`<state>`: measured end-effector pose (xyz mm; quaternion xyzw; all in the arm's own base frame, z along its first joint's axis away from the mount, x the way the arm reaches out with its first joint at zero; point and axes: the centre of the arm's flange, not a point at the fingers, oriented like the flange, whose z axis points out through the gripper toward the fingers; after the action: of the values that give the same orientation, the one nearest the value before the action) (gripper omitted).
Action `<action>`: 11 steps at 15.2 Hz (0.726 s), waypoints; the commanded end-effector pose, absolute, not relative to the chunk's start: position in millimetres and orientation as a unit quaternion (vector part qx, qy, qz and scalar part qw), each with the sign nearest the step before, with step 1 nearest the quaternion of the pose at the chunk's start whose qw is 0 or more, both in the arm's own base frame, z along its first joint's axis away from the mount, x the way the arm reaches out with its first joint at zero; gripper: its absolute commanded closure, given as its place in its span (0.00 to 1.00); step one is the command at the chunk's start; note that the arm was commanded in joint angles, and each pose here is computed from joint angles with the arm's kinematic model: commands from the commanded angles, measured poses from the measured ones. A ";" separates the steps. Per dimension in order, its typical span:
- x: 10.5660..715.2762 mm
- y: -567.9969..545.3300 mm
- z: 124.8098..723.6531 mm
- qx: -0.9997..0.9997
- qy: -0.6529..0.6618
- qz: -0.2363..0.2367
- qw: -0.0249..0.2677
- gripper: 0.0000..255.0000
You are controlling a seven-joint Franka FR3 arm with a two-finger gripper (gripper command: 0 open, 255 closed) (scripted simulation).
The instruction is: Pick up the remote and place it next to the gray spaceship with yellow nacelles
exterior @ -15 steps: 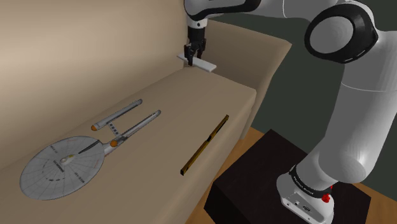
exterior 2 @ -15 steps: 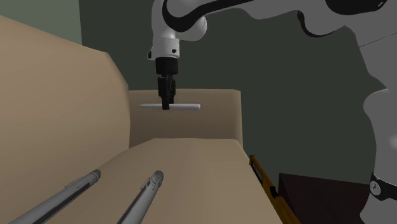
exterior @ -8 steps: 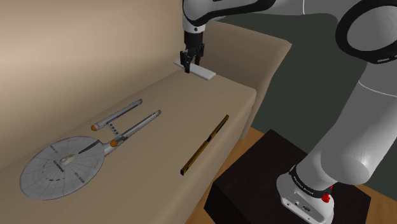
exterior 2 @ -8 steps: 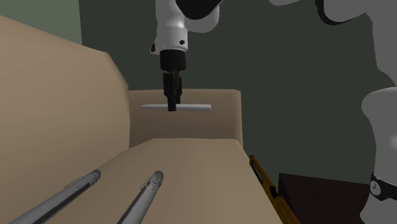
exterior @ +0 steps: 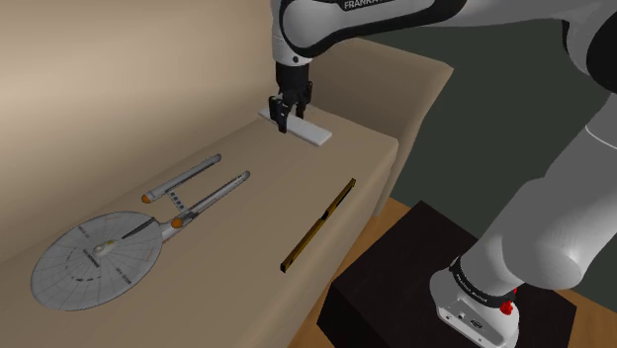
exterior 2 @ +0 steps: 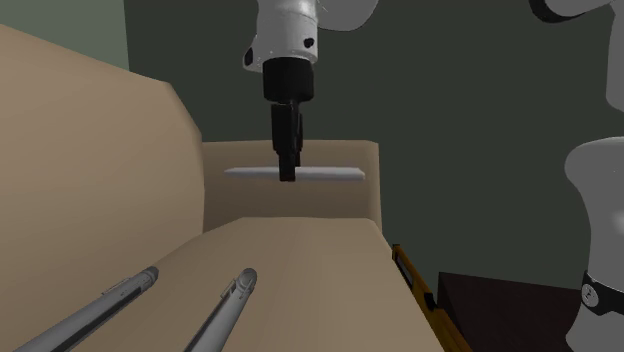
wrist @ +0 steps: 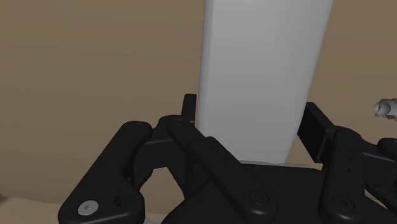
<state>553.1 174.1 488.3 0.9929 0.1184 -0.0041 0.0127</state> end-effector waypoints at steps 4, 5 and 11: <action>509.3 222.0 487.6 0.993 0.117 -0.004 0.013 1.00; 500.7 232.0 487.7 0.993 0.117 -0.004 0.013 1.00; 449.1 292.1 488.1 0.993 0.117 -0.004 0.013 1.00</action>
<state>459.7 280.4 487.9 0.9929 0.1183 -0.0042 0.0129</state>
